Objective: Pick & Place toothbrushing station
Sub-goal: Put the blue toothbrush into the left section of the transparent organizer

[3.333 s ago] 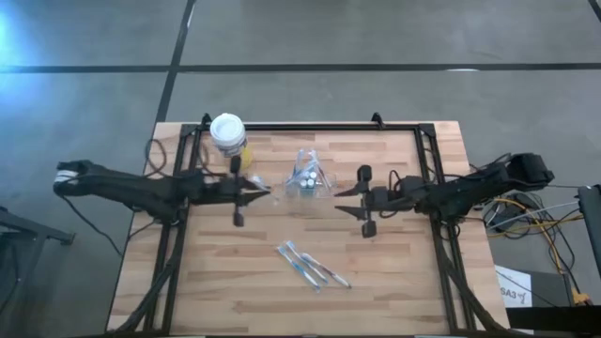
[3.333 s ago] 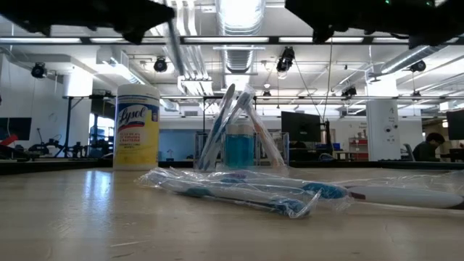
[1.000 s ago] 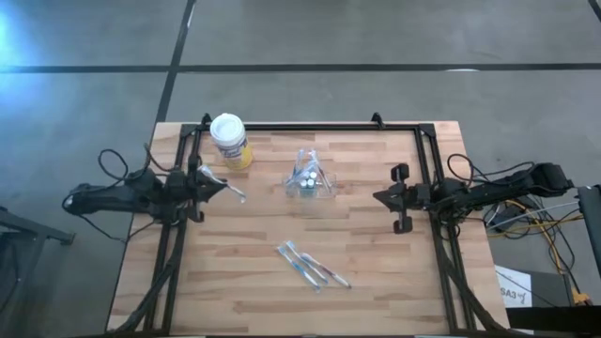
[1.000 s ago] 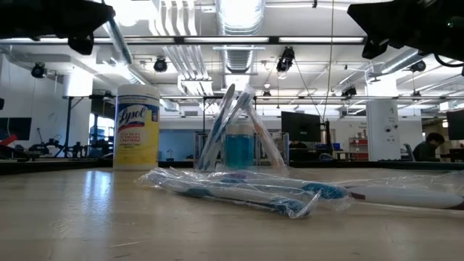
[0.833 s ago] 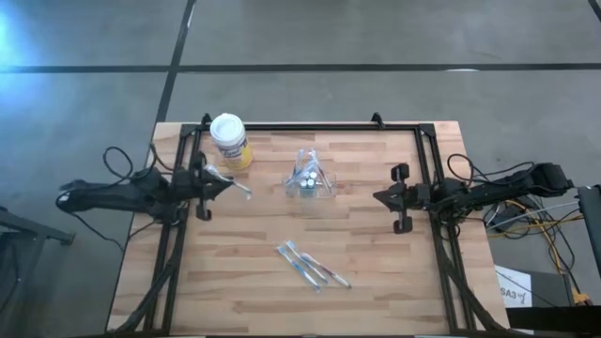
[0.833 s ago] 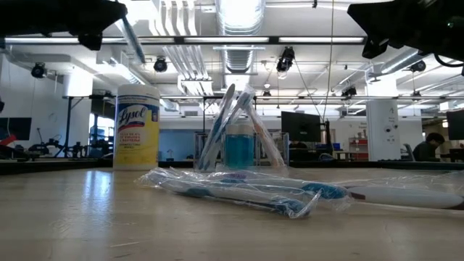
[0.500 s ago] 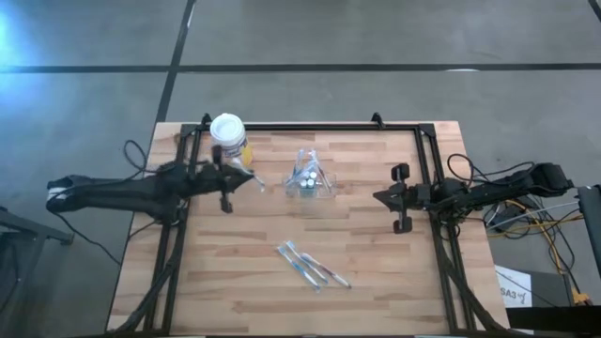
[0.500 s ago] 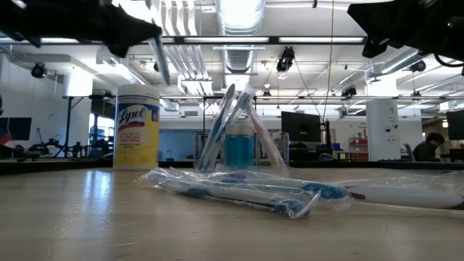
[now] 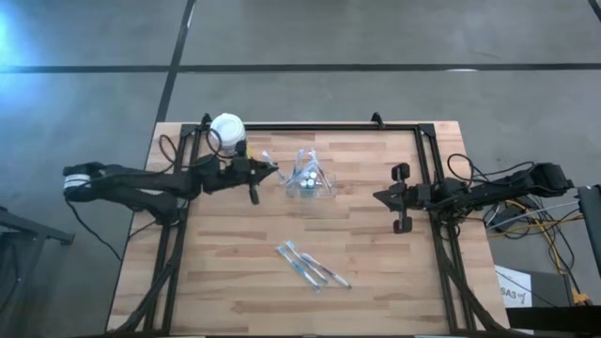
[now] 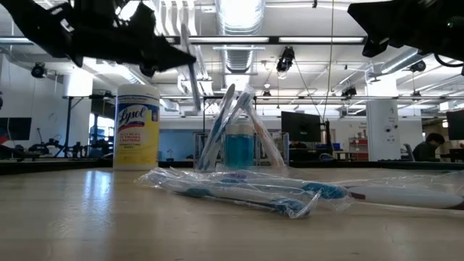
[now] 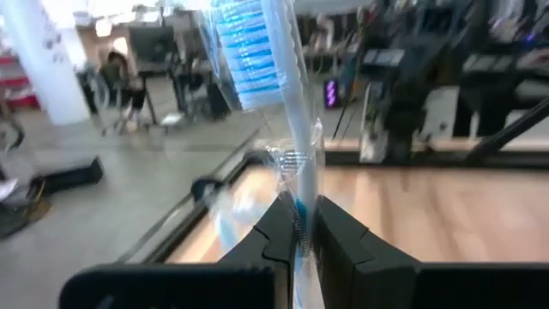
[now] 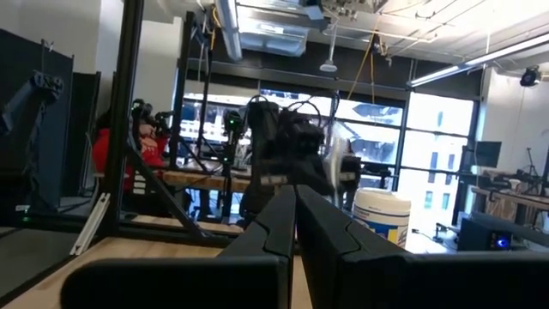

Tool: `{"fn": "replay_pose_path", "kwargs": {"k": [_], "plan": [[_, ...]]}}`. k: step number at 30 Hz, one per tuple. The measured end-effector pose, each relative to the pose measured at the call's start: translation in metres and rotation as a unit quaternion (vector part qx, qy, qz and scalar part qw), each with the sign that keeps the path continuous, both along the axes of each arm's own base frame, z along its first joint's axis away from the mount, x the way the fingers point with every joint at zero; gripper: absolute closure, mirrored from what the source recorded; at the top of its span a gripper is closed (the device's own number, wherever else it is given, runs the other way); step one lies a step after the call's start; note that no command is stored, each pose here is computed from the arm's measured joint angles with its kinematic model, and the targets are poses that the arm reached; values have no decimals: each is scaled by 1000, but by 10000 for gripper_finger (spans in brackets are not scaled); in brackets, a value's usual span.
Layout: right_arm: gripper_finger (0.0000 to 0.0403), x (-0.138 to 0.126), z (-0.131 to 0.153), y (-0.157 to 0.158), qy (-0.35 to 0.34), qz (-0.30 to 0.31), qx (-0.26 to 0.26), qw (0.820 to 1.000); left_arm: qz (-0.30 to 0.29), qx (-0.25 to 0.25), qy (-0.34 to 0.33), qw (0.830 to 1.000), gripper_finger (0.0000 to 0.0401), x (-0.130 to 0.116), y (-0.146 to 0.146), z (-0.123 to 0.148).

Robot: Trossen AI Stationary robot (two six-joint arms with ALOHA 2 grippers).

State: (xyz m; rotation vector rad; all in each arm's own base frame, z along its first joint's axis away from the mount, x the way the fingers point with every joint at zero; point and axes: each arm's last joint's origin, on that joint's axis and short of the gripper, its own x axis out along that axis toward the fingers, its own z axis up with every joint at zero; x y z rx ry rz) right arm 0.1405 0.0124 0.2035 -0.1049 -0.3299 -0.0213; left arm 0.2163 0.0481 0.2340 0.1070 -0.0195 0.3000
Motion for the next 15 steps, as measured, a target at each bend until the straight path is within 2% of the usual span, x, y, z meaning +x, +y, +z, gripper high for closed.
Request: {"fn": "replay_pose_path", "kwargs": {"k": [3,9,15], "plan": [[394,0,0,0,0,-2,-6,1000,11,-11,24,1000,376,6,7,-12],[394,0,0,0,0,-2,-7,1000,11,-23,31,999,376,17,14,-27],[394,0,0,0,-1,-2,-7,1000,6,-29,54,998,376,32,18,-36]]}}
